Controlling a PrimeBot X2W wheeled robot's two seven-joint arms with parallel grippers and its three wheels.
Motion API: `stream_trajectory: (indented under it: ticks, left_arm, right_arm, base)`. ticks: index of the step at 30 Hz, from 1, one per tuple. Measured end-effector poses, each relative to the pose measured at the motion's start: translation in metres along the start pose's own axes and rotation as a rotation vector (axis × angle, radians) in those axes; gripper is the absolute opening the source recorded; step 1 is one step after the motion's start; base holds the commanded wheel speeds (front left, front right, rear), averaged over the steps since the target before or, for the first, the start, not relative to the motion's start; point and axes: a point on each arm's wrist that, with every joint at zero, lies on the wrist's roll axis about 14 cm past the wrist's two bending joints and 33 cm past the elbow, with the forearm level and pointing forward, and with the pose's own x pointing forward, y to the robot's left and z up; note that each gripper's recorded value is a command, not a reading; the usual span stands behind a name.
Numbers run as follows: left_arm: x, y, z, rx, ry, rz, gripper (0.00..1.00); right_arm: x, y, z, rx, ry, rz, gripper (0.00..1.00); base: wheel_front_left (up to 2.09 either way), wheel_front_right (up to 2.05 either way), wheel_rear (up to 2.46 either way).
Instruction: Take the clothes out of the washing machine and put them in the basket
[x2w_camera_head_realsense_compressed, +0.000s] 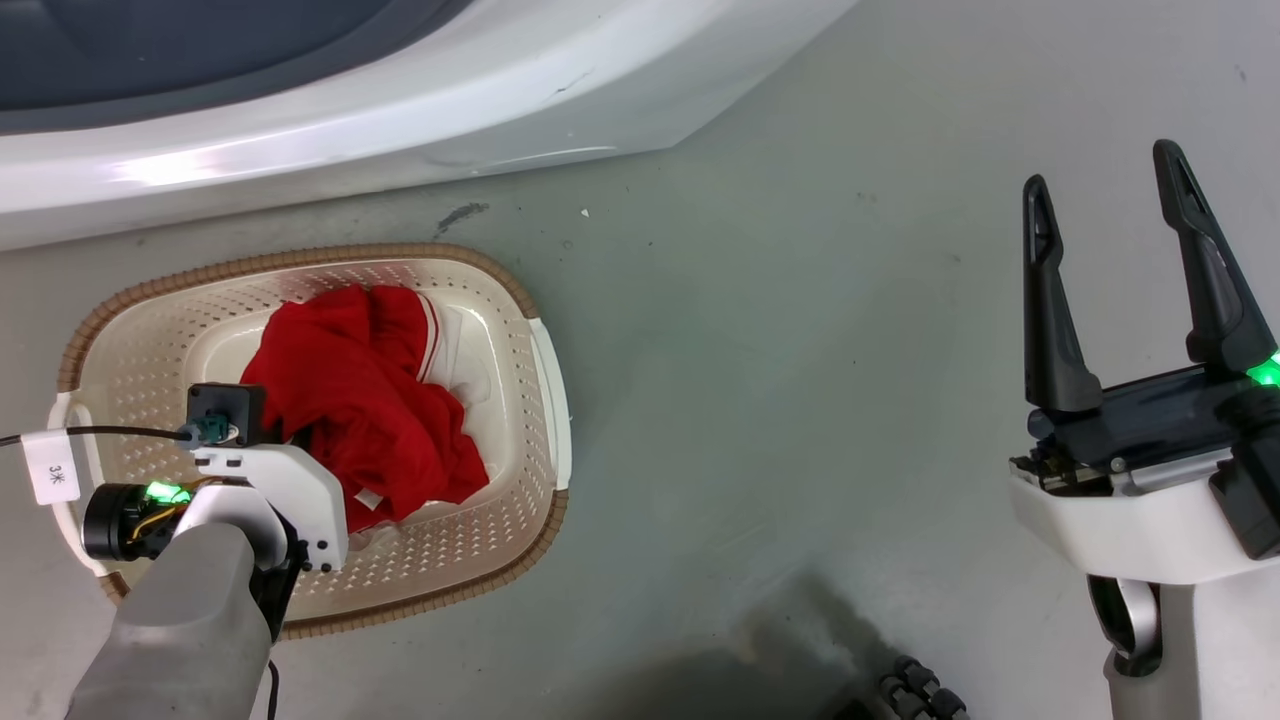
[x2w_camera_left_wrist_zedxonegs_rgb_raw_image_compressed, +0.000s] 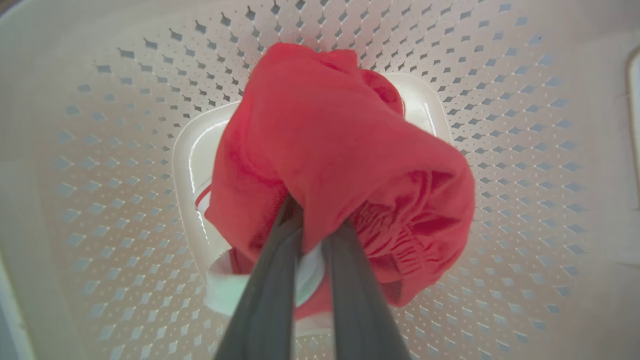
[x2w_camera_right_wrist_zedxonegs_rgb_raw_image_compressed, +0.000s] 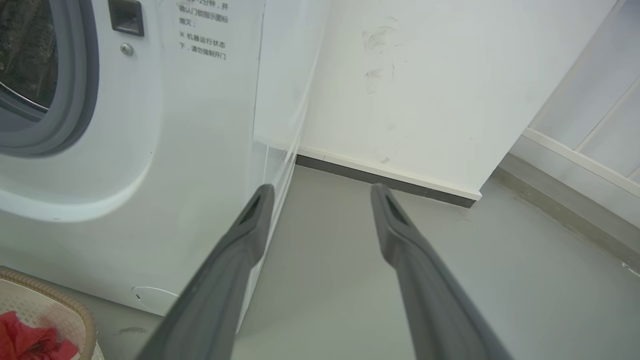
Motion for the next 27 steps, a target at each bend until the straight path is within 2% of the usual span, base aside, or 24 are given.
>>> stream_trajectory:
  ticks: [3, 4, 5, 9, 17, 27]
  left_arm:
    - [0.003, 0.001, -0.001, -0.003, 0.006, 0.009, 0.0]
    - [0.002, 0.003, -0.001, -0.002, 0.004, 0.02, 0.38]
    - [0.001, 0.003, -0.001, -0.009, 0.004, 0.026, 1.0]
    - [-0.005, 0.002, 0.012, -0.01, -0.03, 0.036, 1.0]
    - [-0.032, 0.002, 0.061, -0.039, -0.198, 0.065, 1.0]
    - [-0.111, 0.003, 0.151, -0.071, -0.555, 0.067, 1.0]
  right_arm:
    - [0.0, 0.0, -0.003, -0.001, 0.007, 0.001, 1.0]
    - [0.001, 0.001, -0.003, -0.002, 0.007, 0.002, 1.0]
    - [0.001, 0.001, -0.002, -0.001, 0.005, 0.003, 1.0]
    - [0.0, 0.003, 0.004, 0.004, -0.009, 0.009, 1.0]
    - [-0.003, 0.002, 0.031, 0.008, -0.07, 0.007, 1.0]
    - [-0.015, 0.002, 0.074, 0.026, -0.167, 0.006, 1.0]
  base:
    - [0.0, 0.0, 0.0]
    - [0.0, 0.0, 0.0]
    - [0.0, 0.0, 0.0]
    - [0.0, 0.0, 0.0]
    - [0.0, 0.0, 0.0]
    - [0.0, 0.0, 0.0]
